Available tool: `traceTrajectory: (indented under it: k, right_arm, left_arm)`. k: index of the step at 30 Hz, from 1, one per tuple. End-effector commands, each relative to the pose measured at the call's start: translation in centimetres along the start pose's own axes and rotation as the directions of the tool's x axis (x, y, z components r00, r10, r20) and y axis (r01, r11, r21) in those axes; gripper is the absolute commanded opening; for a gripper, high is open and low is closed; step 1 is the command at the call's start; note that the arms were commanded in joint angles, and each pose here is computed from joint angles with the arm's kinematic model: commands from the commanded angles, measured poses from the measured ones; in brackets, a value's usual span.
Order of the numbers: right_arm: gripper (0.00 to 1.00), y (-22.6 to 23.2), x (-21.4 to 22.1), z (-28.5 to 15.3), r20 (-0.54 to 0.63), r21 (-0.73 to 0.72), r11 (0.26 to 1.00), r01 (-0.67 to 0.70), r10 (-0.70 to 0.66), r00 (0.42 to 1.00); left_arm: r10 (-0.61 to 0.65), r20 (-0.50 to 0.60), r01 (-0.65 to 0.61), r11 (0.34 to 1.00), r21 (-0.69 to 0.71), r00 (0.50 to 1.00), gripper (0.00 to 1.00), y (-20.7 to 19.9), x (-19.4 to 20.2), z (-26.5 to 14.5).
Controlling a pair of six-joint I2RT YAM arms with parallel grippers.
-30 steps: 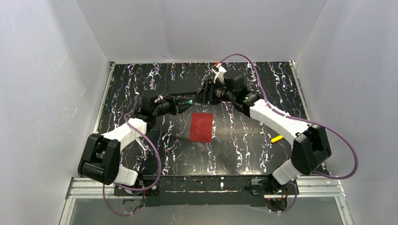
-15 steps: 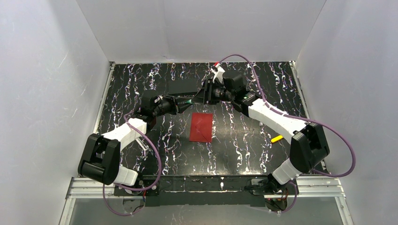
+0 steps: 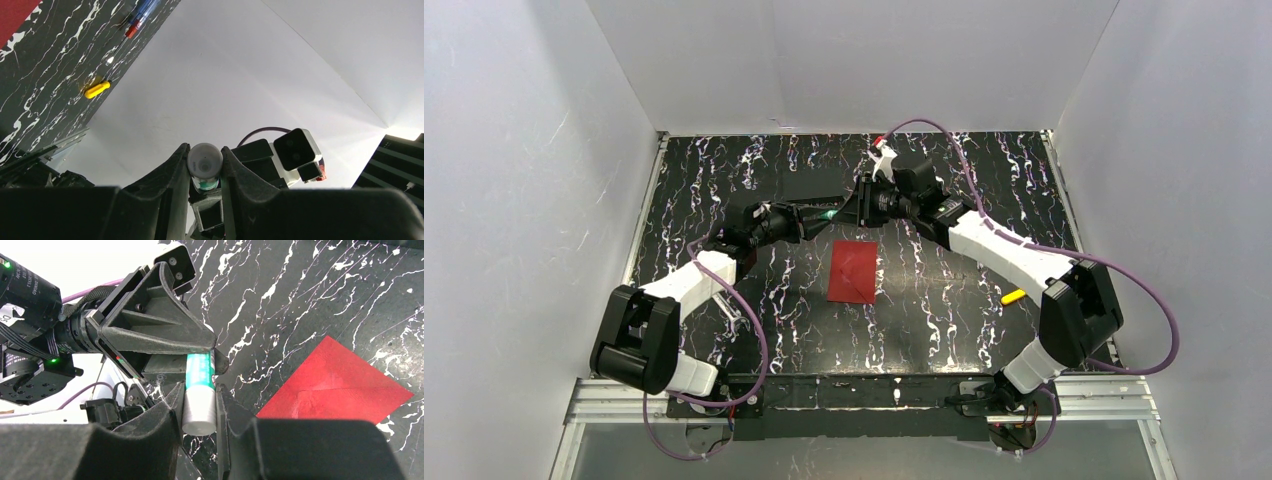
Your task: Place the letter into the envelope and seal it
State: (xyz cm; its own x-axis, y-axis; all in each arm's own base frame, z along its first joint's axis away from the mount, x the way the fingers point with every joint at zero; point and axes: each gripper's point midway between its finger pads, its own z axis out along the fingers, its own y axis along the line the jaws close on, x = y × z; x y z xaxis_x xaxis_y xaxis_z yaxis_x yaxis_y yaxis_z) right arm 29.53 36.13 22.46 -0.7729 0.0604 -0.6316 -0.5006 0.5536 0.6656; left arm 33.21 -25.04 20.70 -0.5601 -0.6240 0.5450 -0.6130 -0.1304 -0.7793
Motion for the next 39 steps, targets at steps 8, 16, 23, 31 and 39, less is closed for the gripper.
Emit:
traceTrajectory:
  k: [8,16,23,31,39]
  right_arm:
    - [0.08,1.3,-5.1,-2.9,0.104,0.066,0.998,-0.001,-0.006,0.995]
    - [0.07,-3.5,-2.7,-6.5,-0.076,0.21,0.973,-0.098,0.116,0.99]
    - [0.06,0.1,-2.3,-8.6,-0.197,0.037,0.997,-0.073,0.078,0.977]
    - [0.04,3.7,-0.7,-10.0,-0.266,-0.149,0.981,-0.124,0.081,0.96]
    - [0.03,4.5,0.2,-10.2,-0.291,-0.22,0.964,-0.15,0.082,0.953]
  left_arm:
    - [0.341,-0.096,-0.337,0.94,0.053,0.935,0.77,-1.8,3.2,-1.6]
    - [0.77,-0.241,-0.776,0.623,0.092,0.59,0.98,-1.1,4.0,-2.4]
    - [0.95,-0.238,-0.973,-0.17,0.156,-0.204,0.98,1.3,3.8,-4.1]
    - [0.88,-0.118,-0.822,-0.371,0.431,-0.46,0.94,1.6,6.7,-4.4]
    - [0.828,-0.026,-0.715,-0.467,0.52,-0.56,0.92,1.0,8.8,-4.0]
